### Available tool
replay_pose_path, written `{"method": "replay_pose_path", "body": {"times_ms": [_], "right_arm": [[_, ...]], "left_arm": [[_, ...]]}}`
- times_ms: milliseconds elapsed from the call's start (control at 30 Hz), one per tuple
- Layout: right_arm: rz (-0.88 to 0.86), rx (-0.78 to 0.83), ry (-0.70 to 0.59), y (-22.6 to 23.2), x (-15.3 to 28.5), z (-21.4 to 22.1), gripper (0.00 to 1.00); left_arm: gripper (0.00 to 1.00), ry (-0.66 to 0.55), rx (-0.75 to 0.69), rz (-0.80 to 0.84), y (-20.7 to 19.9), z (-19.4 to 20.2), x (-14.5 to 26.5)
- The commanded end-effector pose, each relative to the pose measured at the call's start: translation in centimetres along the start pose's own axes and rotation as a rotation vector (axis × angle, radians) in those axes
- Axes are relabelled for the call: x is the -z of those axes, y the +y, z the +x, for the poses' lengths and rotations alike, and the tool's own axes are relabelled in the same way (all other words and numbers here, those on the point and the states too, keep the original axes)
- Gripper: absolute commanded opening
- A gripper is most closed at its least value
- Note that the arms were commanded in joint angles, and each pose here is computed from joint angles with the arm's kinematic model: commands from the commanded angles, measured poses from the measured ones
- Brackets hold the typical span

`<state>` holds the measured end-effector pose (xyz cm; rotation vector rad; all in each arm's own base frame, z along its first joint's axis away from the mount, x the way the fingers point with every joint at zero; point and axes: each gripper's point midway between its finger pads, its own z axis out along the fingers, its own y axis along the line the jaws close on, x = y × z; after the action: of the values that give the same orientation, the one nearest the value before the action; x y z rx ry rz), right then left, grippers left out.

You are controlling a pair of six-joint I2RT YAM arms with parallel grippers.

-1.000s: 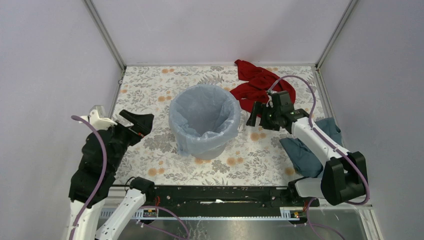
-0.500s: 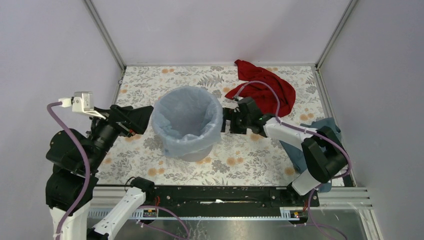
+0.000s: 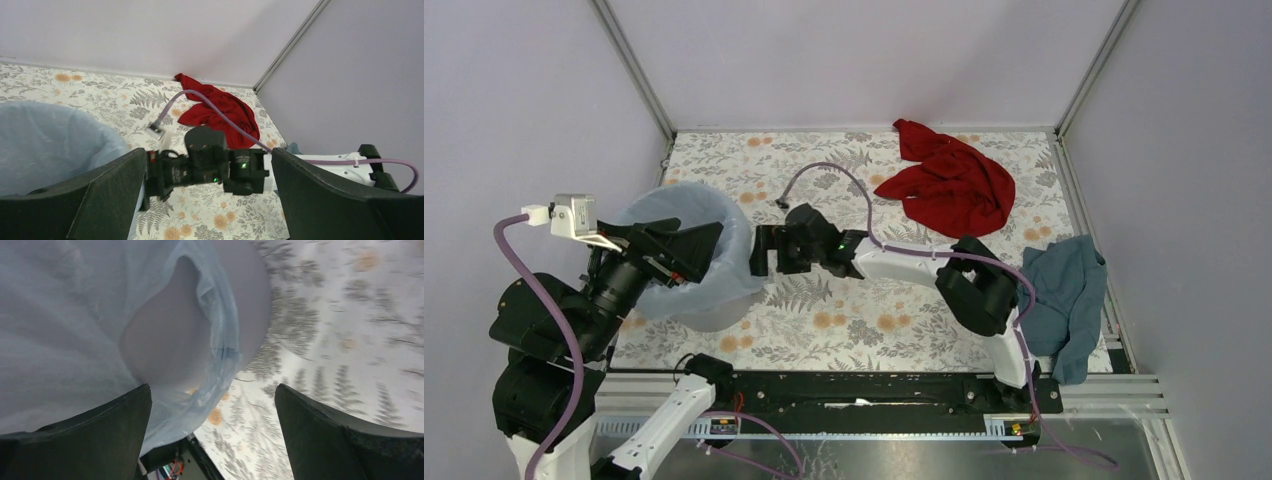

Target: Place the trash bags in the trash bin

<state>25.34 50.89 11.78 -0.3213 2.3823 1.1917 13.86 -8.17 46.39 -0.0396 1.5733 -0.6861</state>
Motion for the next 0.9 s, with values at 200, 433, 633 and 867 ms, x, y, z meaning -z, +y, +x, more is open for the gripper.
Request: {"method": "replay_pose_path", "body": {"times_ms": [200,433,633,867], "right_arm": [[0.058,0.086,-0.037,1.9,1.8,0.2,1.00],[0.253,0.090,-0.138,-4.8,12.3,-3.1,1.00],[0.419,0.287,-0.296,-6.3,24.6,-5.9,1.00],[0.474,0.447,-0.463,-1.4,39.3,-8.7,1.00]], "left_arm": [[0.99,-0.050,-0.023,0.025,-0.8,-1.5,1.4],[0.99,-0.068,0.003,-0.007,-0.2,-1.7,0.3],[0.99,-0.089,0.036,-0.045,0.4,-2.2,-0.5],[0.99,-0.229,0.056,-0.182,2.3,-5.6,-0.1]]}}
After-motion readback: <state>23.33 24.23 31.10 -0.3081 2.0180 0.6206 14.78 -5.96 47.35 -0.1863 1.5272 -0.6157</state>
